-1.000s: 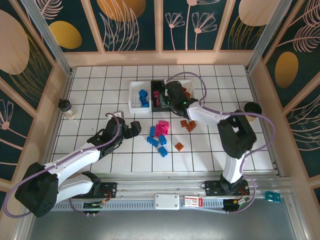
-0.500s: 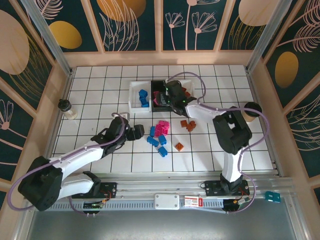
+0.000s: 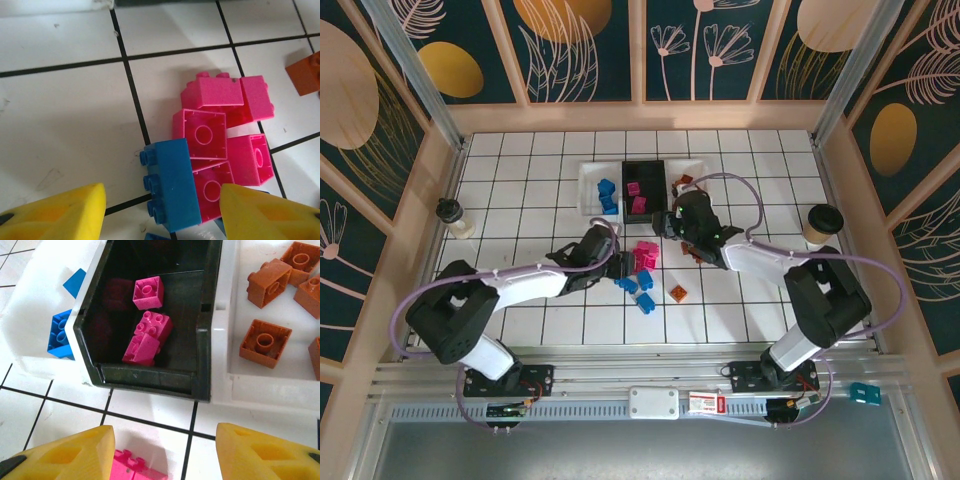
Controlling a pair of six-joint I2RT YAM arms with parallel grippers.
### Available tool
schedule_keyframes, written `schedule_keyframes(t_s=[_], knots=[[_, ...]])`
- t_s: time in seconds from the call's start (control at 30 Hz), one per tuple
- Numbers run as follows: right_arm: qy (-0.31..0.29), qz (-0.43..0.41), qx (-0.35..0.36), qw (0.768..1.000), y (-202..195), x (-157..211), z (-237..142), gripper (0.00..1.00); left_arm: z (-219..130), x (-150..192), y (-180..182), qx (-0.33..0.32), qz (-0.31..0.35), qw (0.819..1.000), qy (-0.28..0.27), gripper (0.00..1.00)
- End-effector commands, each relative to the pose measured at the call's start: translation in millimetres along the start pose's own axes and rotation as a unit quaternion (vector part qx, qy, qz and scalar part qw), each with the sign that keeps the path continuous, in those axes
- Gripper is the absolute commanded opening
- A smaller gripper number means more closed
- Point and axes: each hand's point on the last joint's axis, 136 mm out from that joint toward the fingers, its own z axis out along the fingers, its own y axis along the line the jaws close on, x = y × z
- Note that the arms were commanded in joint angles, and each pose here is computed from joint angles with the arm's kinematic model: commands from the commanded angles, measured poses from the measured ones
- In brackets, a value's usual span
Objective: Sort the legos into containers by color
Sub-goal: Pick up the lego from the center of the table.
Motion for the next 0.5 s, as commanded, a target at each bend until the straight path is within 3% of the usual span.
schedule_keyframes(t_s=[0.0,0.17,0.47], knots=[[-0.037,0.014,-0.009,0.999,4,-15,-14,0.56,9,0,-5,0.008,0.009,1.000,0.004,0.60],[-0.043,0.015,-0.009,0.999,3,-16,-18,0.56,19,4,1,-0.007,0.003,1.000,0.011,0.42],[-0.048,0.018,-0.014,0.999,4,-18,-22,0.56,27,6,12,-0.037,0.005,0.999,0.009,0.47]])
